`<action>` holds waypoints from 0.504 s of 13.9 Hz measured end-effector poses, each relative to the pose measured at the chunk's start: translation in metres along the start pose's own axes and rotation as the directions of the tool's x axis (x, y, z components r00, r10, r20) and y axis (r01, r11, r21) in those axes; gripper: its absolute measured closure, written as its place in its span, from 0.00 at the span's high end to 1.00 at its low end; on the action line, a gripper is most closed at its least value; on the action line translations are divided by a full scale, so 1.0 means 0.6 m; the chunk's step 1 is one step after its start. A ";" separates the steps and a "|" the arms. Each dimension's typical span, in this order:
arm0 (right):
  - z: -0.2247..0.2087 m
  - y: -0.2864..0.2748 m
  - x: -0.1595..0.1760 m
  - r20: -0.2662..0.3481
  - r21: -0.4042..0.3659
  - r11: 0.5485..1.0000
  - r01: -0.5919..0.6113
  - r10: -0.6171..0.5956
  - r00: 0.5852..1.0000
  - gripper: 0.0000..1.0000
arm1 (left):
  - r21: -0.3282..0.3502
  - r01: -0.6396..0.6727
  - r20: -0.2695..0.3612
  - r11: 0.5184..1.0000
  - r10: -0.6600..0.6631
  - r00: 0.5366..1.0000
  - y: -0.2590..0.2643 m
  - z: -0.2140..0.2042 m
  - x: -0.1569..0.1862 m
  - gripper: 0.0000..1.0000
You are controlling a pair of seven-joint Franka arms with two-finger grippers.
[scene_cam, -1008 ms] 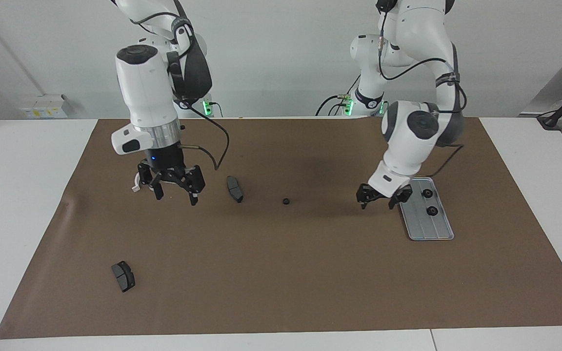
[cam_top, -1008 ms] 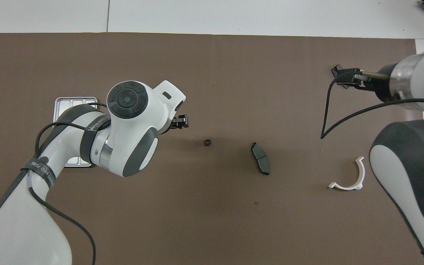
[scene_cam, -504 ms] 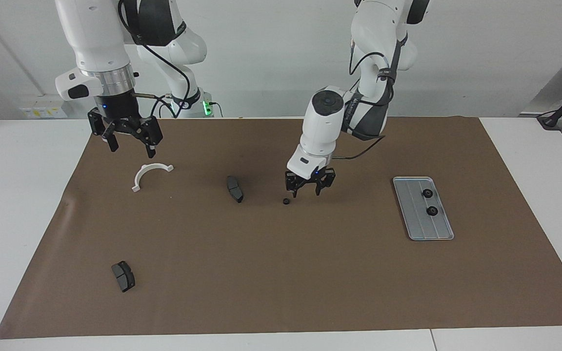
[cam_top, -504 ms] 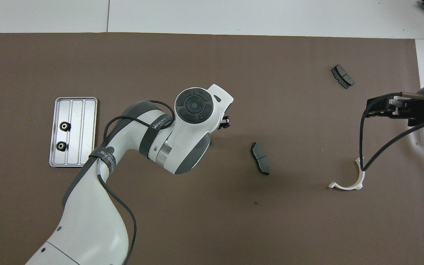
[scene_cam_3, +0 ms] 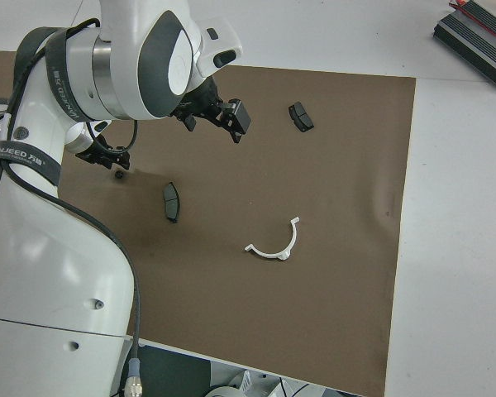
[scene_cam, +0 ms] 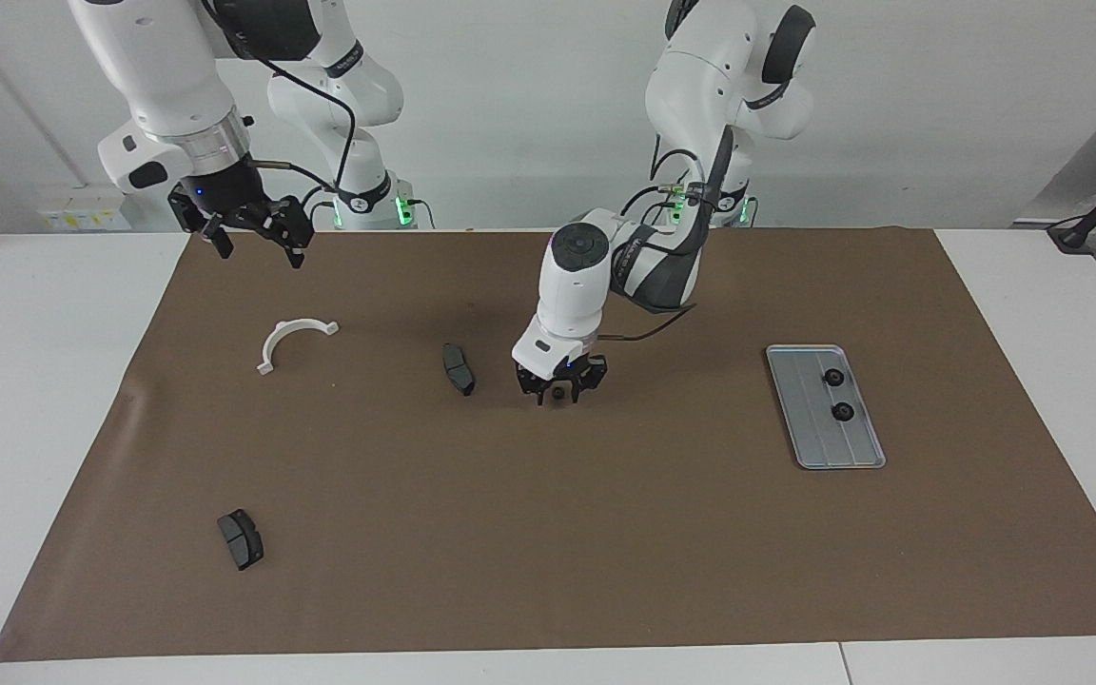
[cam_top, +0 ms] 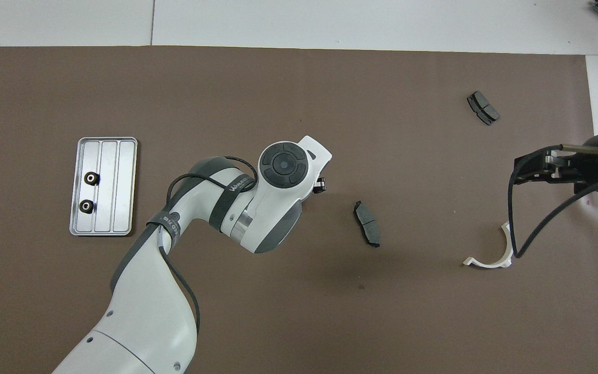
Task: Pick bearing gear from pile to tray
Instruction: 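Grasp the third bearing at center with the left gripper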
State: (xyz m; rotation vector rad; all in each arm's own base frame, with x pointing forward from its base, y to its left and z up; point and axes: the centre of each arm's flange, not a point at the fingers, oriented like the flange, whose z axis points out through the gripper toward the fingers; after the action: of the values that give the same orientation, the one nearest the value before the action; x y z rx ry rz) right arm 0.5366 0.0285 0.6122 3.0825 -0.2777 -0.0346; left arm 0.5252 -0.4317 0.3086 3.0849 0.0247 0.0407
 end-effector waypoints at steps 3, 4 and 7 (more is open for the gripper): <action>0.002 0.007 0.003 -0.002 -0.028 1.000 0.011 -0.011 1.000 1.00 | 0.009 -0.005 0.011 1.000 0.005 1.000 -0.002 0.012 -0.011 0.56; 0.003 0.006 0.003 0.000 -0.020 1.000 0.012 -0.012 1.000 1.00 | 0.010 -0.007 0.012 1.000 0.007 1.000 -0.001 0.013 -0.013 0.56; 0.005 0.006 0.004 0.007 0.004 1.000 0.008 -0.008 1.000 1.00 | 0.011 -0.014 0.014 1.000 0.014 1.000 0.003 0.014 -0.020 0.52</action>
State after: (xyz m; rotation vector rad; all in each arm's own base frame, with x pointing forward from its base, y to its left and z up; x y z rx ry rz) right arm 0.5385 0.0245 0.6096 3.0881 -0.2668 -0.0459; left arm 0.5138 -0.4342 0.3002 3.0966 0.0030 0.0198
